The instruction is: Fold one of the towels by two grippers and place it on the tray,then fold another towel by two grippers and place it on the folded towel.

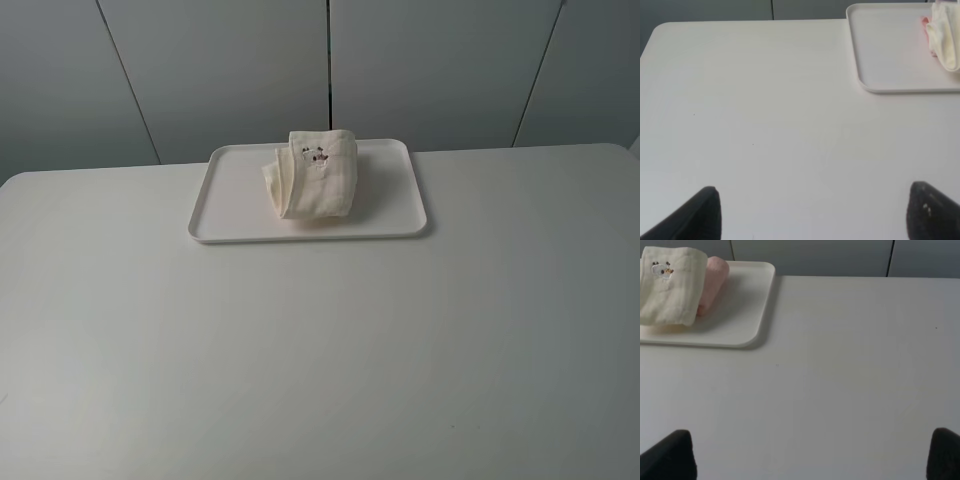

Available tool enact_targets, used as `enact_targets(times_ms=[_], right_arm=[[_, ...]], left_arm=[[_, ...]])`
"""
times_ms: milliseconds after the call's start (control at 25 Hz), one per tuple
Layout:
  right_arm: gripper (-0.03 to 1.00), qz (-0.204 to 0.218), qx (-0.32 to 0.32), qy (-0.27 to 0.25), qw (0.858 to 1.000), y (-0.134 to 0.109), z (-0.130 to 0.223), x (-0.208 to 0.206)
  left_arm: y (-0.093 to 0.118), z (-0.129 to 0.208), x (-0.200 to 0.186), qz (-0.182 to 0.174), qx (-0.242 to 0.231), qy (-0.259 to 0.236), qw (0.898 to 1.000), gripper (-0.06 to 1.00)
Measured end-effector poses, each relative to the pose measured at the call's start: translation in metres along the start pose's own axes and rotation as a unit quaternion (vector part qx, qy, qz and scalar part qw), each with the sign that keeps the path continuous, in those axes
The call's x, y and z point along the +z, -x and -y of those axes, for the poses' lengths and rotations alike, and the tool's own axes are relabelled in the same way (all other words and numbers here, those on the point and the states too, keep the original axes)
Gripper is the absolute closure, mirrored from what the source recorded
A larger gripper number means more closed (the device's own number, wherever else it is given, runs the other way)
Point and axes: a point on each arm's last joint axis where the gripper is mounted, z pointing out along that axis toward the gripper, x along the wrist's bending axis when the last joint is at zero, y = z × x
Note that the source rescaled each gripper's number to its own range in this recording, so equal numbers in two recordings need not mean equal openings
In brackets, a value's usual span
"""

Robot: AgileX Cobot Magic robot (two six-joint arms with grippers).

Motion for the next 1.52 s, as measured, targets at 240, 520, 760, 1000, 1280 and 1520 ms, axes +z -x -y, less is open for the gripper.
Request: enact_targets(times_ms=[240,520,760,1000,1280,1520], right_arm=[[-0.03,0.001,0.0,0.0,1.0,0.0,0.0,0.0],[-0.03,0.001,0.001,0.0,1.0,0.0,0.0,0.0],[-0.03,0.001,0.001,0.0,1.0,0.0,0.0,0.0],[-0.03,0.001,0.001,0.0,1.0,0.0,0.0,0.0],[-0.03,0.001,0.001,0.0,1.0,0.0,0.0,0.0],[-0.03,0.001,0.001,0.0,1.0,0.0,0.0,0.0]], left_arm=[[0.0,0.0,0.0,0.0,0.0,0.0,1.0,-0.01],[0.0,0.0,0.0,0.0,0.0,0.0,1.0,-0.01],[0.0,0.0,0.0,0.0,0.0,0.0,1.0,-0.02],[0.0,0.0,0.0,0.0,-0.002,0.0,1.0,-0.02],[0.0,0.0,0.0,0.0,-0.002,0.0,1.0,-0.02],[0.0,0.0,0.0,0.0,-0.002,0.0,1.0,-0.01]])
